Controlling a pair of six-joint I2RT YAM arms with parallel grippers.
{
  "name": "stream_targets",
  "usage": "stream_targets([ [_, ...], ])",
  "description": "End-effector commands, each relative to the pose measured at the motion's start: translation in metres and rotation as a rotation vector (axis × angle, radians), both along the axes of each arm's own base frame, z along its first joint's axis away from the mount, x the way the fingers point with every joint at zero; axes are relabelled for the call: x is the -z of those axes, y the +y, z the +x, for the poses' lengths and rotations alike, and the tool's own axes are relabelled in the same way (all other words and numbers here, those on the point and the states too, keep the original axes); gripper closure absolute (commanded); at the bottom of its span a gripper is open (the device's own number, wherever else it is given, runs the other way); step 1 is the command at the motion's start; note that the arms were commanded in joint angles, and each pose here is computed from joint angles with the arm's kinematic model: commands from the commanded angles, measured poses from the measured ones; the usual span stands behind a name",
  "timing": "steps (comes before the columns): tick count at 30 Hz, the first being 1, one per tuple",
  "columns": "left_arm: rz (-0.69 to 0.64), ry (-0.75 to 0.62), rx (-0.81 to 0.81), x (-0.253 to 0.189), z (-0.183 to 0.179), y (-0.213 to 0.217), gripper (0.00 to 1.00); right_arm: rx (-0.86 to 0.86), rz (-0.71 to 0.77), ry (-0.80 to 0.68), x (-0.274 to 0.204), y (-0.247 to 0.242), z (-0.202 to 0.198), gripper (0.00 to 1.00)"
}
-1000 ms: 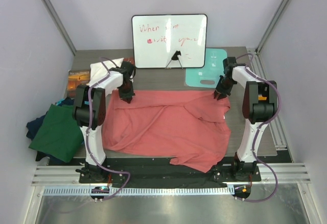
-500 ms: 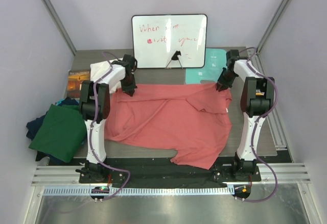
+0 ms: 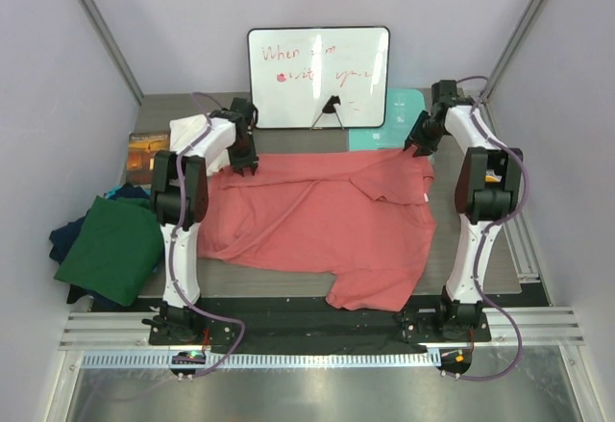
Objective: Fold and stack the t-shirts
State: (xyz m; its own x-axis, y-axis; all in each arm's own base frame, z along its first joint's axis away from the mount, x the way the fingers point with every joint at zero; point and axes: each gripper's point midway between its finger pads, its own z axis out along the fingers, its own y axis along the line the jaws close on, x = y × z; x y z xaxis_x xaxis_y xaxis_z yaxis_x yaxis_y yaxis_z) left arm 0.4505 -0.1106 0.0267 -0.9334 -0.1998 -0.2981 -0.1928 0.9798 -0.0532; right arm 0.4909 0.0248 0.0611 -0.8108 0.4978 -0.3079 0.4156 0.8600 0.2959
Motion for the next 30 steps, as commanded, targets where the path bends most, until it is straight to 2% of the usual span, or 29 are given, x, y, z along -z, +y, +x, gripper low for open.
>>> stream_targets([
  [1, -0.033, -0.171, -0.028, -0.062, 0.016, 0.005, 0.64, -0.054, 0.054, -0.276, -0.118, 0.015, -0.010, 0.58],
  [6, -0.093, -0.162, -0.020, -0.073, -0.004, -0.003, 0.64, -0.152, 0.159, -0.166, -0.098, 0.049, -0.065, 0.54],
  [11, -0.076, -0.105, -0.023, -0.057, -0.035, 0.005, 0.64, -0.325, 0.094, -0.052, -0.054, 0.103, -0.108, 0.53],
  [19, -0.061, -0.105, -0.026, -0.062, -0.059, 0.012, 0.65, -0.371, 0.017, 0.064, 0.000, 0.115, -0.127, 0.53],
  [30, -0.059, -0.102, -0.008, -0.065, -0.068, 0.007, 0.65, -0.380, -0.037, 0.120, 0.029, 0.111, -0.125, 0.53],
])
